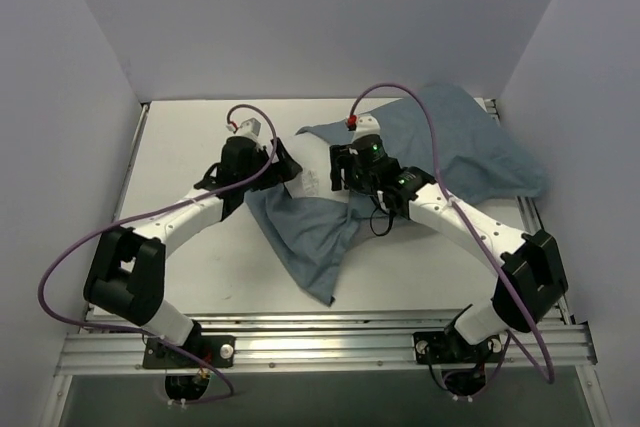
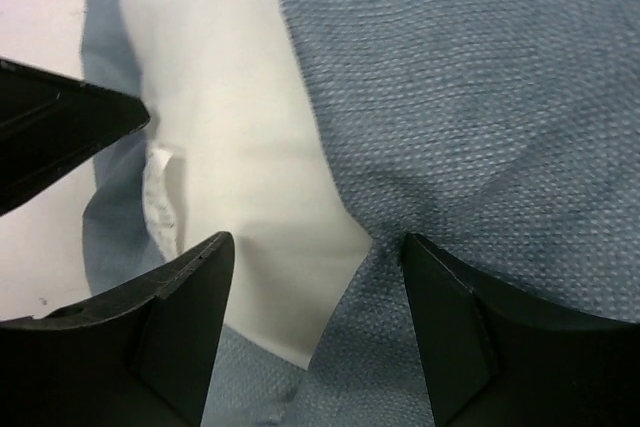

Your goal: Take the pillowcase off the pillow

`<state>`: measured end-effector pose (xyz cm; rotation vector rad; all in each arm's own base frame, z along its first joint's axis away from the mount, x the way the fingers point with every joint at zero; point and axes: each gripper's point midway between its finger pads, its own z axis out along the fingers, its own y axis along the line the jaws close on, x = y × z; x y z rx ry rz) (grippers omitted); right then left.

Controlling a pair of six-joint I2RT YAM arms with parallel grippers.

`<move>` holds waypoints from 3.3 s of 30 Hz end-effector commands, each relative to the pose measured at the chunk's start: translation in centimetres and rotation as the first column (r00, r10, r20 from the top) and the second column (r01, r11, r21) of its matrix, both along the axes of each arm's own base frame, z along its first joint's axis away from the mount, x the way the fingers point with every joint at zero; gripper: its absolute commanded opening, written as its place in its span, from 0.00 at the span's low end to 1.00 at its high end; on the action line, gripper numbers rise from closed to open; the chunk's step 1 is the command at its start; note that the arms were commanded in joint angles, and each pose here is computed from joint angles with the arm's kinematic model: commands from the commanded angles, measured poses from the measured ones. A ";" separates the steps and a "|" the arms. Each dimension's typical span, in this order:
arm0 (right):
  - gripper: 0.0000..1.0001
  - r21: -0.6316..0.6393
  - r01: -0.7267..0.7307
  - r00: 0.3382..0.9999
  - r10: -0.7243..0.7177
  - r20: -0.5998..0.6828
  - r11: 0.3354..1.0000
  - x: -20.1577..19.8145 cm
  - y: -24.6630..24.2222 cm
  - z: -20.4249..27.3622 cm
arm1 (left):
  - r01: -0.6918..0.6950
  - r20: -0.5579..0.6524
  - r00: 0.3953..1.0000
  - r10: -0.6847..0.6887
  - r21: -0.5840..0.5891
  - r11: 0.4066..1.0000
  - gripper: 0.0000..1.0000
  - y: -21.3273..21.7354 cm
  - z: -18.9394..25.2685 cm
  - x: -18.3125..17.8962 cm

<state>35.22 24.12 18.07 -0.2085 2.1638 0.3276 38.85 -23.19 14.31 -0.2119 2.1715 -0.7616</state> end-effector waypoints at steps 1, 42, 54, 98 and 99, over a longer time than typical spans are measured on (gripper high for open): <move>0.63 0.006 -0.071 0.996 0.071 0.045 0.997 0.4 2.6 2.4 | 0.041 0.168 0.985 -0.036 -0.023 0.999 0.97 -0.4 5.5 2.6; 0.73 -0.136 -0.170 0.981 0.181 0.070 0.976 3.8 5.9 2.7 | 0.341 -0.067 0.939 -0.337 0.067 0.938 0.10 -3.9 -4.2 -15.5; 0.84 -0.234 -0.139 0.985 0.158 0.066 0.962 5.8 9.0 1.3 | 0.340 -0.125 0.935 -0.331 0.060 0.939 0.10 -3.0 -4.7 -17.3; 0.00 0.165 0.198 0.975 -0.211 0.066 0.966 17.5 1.3 4.8 | 0.406 -0.292 0.871 -0.395 -0.026 0.914 0.04 -1.5 -4.6 -22.7; 0.00 0.196 0.174 0.978 -0.193 0.083 0.965 17.1 1.7 6.1 | 0.412 -0.310 0.863 -0.398 -0.023 0.911 0.07 -1.7 -5.0 -22.6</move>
